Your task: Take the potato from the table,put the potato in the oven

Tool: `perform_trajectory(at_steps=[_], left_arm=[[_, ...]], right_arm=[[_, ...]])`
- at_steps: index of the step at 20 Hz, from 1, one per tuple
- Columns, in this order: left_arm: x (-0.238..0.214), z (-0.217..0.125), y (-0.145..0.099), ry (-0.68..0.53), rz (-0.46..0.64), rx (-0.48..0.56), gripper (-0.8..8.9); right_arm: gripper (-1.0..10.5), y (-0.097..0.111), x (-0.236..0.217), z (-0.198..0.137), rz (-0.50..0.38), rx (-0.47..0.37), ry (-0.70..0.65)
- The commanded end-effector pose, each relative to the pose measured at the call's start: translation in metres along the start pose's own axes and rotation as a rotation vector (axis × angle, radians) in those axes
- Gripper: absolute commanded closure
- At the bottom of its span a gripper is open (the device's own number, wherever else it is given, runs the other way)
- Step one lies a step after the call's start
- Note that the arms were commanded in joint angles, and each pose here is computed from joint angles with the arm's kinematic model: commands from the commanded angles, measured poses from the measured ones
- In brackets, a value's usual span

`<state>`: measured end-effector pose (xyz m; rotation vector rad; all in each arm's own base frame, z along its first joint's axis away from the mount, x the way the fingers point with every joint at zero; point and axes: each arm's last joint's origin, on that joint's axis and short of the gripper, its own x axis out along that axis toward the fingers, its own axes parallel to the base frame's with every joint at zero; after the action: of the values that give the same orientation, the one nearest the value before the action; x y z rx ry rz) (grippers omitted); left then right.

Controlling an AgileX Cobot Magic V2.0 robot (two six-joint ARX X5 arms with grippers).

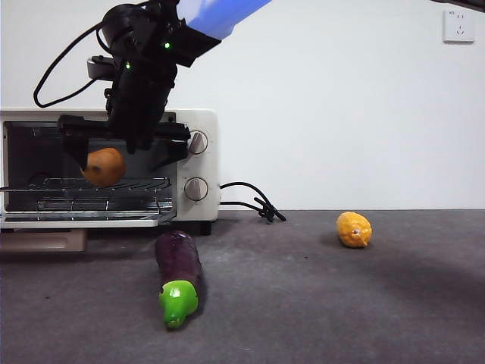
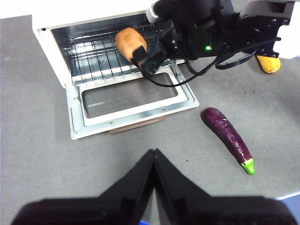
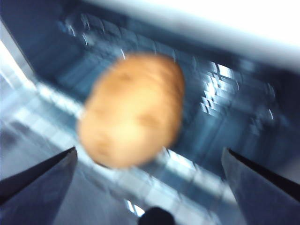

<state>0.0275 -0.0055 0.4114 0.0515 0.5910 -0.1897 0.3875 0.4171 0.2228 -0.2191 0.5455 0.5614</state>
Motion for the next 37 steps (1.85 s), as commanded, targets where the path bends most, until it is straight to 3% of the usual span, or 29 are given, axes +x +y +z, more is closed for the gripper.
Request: perform_trajectory(at_steps=[1,4,8,11,16,19,22,25,32,37], left_arm=[[0.002,0.0,0.0,0.0,0.001,0.014,8.18],[0.004,0.002,0.0,0.008,0.005,0.022,8.18],[0.011,0.006,0.003,0.036,0.094,0.041,8.18],[0.022,0.012,0.004,0.08,0.13,0.054,8.18],[0.056,0.032,0.004,0.157,0.139,0.099,8.19],[0.074,0.045,0.007,0.129,0.193,0.09,8.2],[0.09,0.051,0.013,0.176,0.214,0.075,8.21],[0.102,0.055,0.022,0.192,0.17,0.041,8.22],[0.138,0.062,0.058,0.23,0.11,-0.135,8.22],[0.181,0.063,0.078,0.3,0.009,-0.215,8.21]], right_arm=[[3.7,0.005,-0.005,0.003,-0.016,0.019,0.041],[3.7,0.009,-0.027,0.016,-0.029,0.023,0.1],[3.8,0.018,-0.071,0.034,-0.007,-0.016,0.191],[3.9,0.025,-0.104,0.047,-0.031,-0.047,0.185],[6.2,0.028,-0.163,0.061,-0.15,-0.098,0.156],[8.0,0.034,-0.193,0.074,-0.104,-0.136,0.071],[8.3,0.045,-0.231,0.083,-0.034,-0.19,0.009],[8.9,0.053,-0.265,0.09,0.005,-0.221,-0.047],[9.1,0.062,-0.338,0.098,-0.014,-0.274,-0.159],[9.2,0.053,-0.367,0.089,-0.043,-0.366,-0.059]])
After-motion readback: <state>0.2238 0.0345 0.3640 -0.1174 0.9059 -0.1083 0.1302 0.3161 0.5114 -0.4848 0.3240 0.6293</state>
